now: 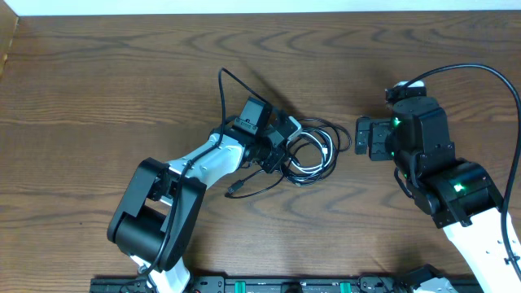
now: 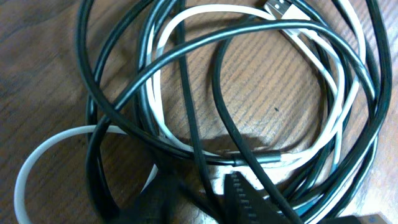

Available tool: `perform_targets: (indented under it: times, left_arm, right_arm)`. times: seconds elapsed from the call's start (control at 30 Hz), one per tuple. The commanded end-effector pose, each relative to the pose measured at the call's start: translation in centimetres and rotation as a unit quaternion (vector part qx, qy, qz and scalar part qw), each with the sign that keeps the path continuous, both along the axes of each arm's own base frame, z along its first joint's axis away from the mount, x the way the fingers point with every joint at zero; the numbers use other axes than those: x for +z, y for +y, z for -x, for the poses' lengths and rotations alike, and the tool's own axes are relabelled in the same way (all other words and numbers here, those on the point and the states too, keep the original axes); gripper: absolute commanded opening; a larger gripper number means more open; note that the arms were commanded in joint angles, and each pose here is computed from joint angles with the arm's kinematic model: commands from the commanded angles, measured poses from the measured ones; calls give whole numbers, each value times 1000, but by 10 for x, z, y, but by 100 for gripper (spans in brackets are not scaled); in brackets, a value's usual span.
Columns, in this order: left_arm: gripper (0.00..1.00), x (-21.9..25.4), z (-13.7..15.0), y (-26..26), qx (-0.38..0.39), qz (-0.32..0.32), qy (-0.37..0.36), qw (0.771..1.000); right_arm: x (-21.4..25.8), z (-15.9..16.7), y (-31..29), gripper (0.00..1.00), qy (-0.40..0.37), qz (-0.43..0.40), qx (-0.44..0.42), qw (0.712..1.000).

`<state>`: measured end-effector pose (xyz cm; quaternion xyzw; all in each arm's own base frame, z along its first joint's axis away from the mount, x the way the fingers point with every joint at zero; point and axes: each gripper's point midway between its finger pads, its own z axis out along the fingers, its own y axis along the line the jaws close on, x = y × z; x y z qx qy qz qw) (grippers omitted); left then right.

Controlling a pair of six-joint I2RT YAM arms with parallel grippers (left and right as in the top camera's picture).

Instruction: Untangle cables

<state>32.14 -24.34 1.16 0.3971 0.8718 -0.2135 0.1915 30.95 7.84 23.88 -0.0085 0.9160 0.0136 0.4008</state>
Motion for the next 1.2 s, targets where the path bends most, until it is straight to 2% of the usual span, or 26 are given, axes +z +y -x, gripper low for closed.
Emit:
perform_targets:
  times: [0.0,0.07,0.13,0.17,0.2,0.27,0.3,0.33,0.37,0.63,0.9,1.17]
  left_arm:
    - [20,2,-4,-4,-3,4,-2,1000]
    - [14,2,-4,-4,-3,4,-3,1000]
    - [15,2,-4,-4,-3,4,-3,1000]
    - [17,2,-4,-4,-3,4,-3,1000]
    - [26,2,-4,-4,-3,4,-3,1000]
    - [28,2,-4,-4,-3,4,-3,1000]
    - [21,2,-4,-4,-3,4,-3,1000]
    - [9,2,-4,-4,-3,4,-3,1000]
    - [8,2,-4,-4,-3,4,-3,1000]
    - [8,15,-6,-5,-3,11,-17,1000]
    - [8,58,-20,-1,25,17,-75,997]
    - [8,133,-27,5,43,48,-166,984]
  right_arm:
    - [0,0,-6,99,-2,1,-16,1000]
    - [0,0,-6,99,-2,0,-16,1000]
    - [0,0,-6,99,-2,1,-16,1000]
    - [0,0,-6,99,-2,1,-16,1000]
    - [0,0,-6,99,-2,1,-16,1000]
    - [0,0,-6,99,-2,0,-16,1000]
    - [0,0,-6,99,-2,0,-16,1000]
    - [0,0,-6,99,-2,0,-16,1000]
    - [0,0,-6,99,-2,1,-16,1000]
    - [0,1,-6,99,0,1,-16,1000]
    - [0,0,-6,99,-1,1,-16,1000]
    - [0,0,-6,99,-2,0,-16,1000]
